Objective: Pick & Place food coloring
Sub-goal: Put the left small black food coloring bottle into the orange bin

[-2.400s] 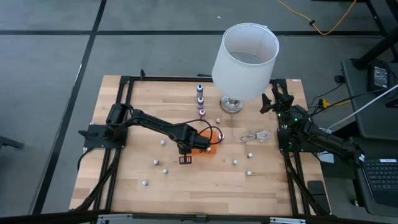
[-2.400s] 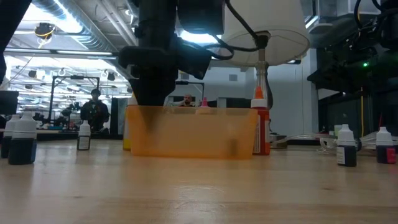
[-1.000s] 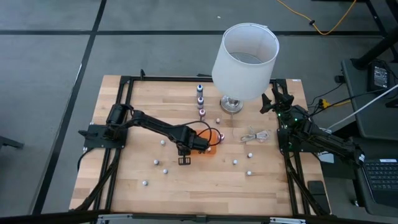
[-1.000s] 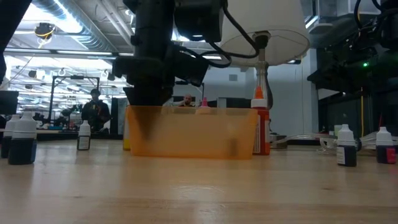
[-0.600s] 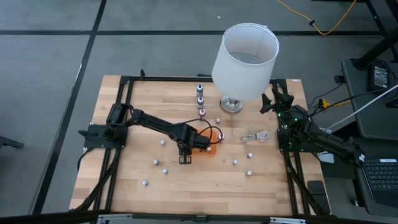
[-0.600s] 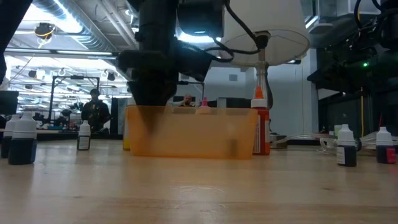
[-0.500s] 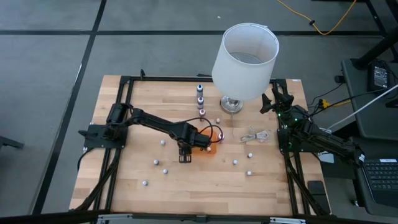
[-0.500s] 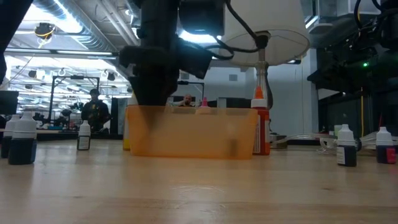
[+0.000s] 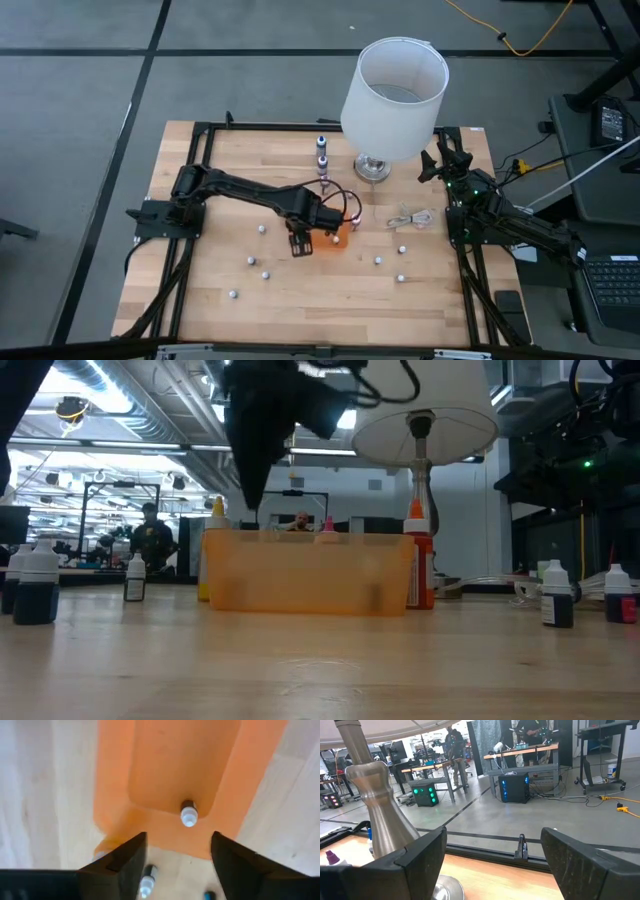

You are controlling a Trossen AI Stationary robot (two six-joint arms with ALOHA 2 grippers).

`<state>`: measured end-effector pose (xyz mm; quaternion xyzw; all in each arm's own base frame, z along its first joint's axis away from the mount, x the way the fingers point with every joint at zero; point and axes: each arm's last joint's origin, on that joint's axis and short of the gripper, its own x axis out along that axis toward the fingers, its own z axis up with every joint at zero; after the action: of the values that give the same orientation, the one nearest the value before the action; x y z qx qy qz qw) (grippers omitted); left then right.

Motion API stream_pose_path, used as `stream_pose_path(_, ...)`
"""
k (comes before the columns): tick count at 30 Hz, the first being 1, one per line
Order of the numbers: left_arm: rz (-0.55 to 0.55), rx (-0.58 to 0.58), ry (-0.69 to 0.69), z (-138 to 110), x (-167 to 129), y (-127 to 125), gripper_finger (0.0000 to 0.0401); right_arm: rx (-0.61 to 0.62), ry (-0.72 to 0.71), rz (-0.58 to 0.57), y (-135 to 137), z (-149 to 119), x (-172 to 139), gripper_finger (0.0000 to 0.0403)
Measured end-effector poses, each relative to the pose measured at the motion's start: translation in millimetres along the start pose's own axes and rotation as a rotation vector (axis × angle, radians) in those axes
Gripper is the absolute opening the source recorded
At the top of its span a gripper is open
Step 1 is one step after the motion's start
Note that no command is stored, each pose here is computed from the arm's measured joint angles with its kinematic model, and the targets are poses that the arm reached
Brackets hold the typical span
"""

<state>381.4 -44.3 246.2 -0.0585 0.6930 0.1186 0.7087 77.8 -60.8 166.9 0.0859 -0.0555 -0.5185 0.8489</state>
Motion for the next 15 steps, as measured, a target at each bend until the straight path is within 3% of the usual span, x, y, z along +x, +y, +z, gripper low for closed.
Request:
stream_pose_path(4, -0.008, -0.153, -0.011, -2.1, -16.1, 4.0, 0.0206, 0.0, 0.0, 0.0, 0.0, 0.1, 0.0, 0.0323)
stream_pose_path(15, 0.031, -0.551, 0.029, -39.9, -59.7, 16.6, 0.0205, 0.0, 0.0, 0.0, 0.0, 0.1, 0.0, 0.0323)
